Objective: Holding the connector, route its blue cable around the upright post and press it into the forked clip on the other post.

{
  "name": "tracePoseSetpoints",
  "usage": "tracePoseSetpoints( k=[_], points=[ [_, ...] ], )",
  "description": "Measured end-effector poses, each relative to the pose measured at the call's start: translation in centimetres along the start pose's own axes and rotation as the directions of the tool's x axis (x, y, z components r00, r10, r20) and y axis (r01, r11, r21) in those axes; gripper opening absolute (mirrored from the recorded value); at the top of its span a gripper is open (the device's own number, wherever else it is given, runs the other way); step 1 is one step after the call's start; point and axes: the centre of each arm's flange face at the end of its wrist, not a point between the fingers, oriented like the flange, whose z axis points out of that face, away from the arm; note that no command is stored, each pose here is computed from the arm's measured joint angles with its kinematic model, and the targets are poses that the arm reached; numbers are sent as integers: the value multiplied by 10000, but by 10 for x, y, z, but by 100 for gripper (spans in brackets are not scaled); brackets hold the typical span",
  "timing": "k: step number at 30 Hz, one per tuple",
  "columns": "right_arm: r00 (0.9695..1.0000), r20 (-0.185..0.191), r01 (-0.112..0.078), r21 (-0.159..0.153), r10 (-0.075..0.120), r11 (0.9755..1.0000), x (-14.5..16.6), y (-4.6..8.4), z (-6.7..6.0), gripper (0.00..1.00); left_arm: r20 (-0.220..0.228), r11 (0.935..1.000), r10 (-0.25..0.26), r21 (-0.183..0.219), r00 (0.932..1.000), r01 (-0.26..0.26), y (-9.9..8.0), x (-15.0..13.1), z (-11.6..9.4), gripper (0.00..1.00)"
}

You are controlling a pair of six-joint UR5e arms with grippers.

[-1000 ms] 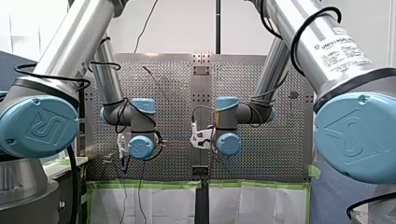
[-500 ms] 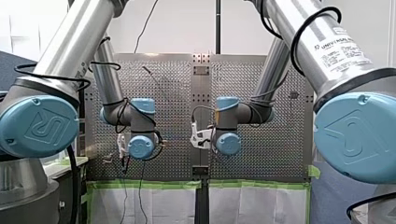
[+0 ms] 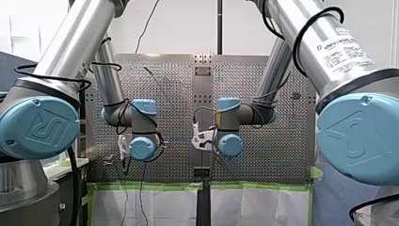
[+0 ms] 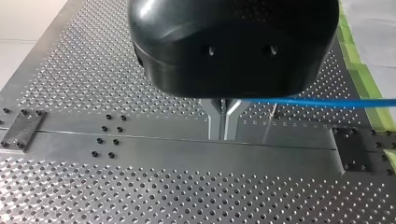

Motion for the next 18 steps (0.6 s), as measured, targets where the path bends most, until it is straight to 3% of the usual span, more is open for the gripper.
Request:
tracePoseSetpoints(
  k=[18],
  points=[
    [10000, 0, 0, 0, 0, 10000, 0, 0, 0, 0, 0, 10000, 0, 0, 10000, 0, 0, 0, 0, 1]
  ],
)
